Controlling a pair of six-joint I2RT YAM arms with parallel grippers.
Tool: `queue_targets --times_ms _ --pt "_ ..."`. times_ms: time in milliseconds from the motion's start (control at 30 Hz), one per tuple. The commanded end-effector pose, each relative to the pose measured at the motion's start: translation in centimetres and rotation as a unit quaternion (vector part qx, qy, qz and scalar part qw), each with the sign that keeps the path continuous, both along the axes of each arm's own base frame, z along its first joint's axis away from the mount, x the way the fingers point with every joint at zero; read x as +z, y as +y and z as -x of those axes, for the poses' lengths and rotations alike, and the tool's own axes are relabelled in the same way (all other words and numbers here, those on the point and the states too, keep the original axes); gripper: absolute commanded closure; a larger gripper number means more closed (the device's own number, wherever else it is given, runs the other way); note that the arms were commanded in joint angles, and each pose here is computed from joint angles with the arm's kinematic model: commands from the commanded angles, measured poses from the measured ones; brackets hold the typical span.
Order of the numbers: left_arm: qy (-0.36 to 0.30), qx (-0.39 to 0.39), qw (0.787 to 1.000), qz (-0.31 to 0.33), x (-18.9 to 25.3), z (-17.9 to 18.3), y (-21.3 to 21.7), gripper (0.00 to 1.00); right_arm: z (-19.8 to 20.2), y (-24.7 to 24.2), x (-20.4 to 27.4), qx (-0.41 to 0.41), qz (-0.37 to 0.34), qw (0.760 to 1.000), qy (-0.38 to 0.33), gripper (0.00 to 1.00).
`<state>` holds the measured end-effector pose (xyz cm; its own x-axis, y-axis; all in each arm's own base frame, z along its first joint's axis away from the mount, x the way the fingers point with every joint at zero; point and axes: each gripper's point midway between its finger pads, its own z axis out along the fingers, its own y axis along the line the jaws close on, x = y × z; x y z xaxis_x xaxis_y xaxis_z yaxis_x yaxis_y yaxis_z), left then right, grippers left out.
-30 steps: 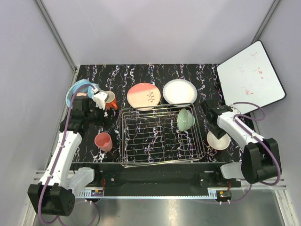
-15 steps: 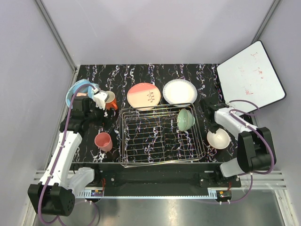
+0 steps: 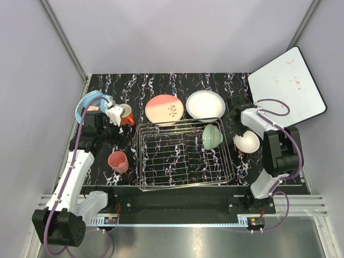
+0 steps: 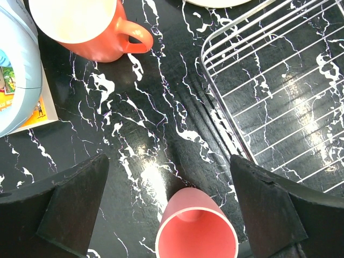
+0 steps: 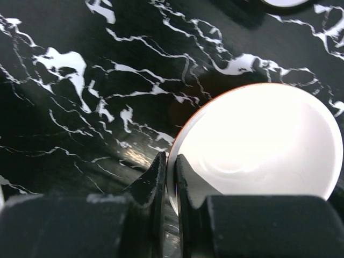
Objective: Load the mixed dishes into the dish rack
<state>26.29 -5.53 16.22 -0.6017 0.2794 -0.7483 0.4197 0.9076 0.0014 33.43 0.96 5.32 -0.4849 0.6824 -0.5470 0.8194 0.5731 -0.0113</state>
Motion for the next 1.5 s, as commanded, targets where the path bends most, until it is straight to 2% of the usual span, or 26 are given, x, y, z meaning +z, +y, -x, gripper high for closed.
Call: queue_targets --times_ms 0,100,233,267,400,533,633,733,867,1067,1467 --pt "-0.024 0.002 1.0 -0.008 0.5 -0.9 0.2 0.01 -3.2 0.6 0.7 0.005 -0.012 0.999 -0.031 0.86" --pt "-0.022 0.002 1.0 -0.006 0.3 -0.9 0.1 0.01 -4.3 1.2 0.3 0.017 -0.021 0.999 -0.033 0.78" --pt "-0.022 0.008 1.0 -0.004 0.3 -1.0 0.2 0.01 -5.7 1.7 0.4 0.04 -0.022 0.999 -0.03 0.5" --pt "-0.023 0.008 1.0 -0.002 0.3 -1.1 0.1 0.01 -6.0 1.7 0.6 0.046 -0.02 0.998 -0.029 0.36" --pt "-0.021 0.007 1.0 -0.003 0.3 -1.0 0.1 0.01 -7.1 1.5 3.5 0.064 -0.007 0.996 -0.058 0.24" --pt "-0.02 0.007 1.0 0.001 0.3 -1.0 0.0 0.01 -7.2 0.9 8.8 0.076 0.008 0.991 -0.11 0.22" --pt "-0.021 0.006 1.0 0.004 0.5 -1.1 -0.1 0.01 -5.2 -0.1 11.7 0.063 0.02 0.99 -0.127 0.22" --pt "-0.022 0.006 1.0 0.005 0.6 -1.1 -0.2 0.01 -2.0 -0.7 12.1 0.048 0.018 0.991 -0.121 0.22" --pt "-0.024 0.005 1.0 0.004 0.6 -1.1 -0.2 0.01 3.8 -1.8 9.2 0.022 0.016 0.997 -0.067 0.23" --pt "-0.025 0.002 1.0 0.003 0.7 -1.2 -0.2 0.01 8.5 -2.5 6.4 -0.009 0.002 0.999 -0.039 0.23" --pt "-0.03 0.0 1.0 0.0 0.9 -1.1 -0.1 0.01 9.1 -2.9 2.9 -0.031 0.01 0.999 -0.017 0.23"
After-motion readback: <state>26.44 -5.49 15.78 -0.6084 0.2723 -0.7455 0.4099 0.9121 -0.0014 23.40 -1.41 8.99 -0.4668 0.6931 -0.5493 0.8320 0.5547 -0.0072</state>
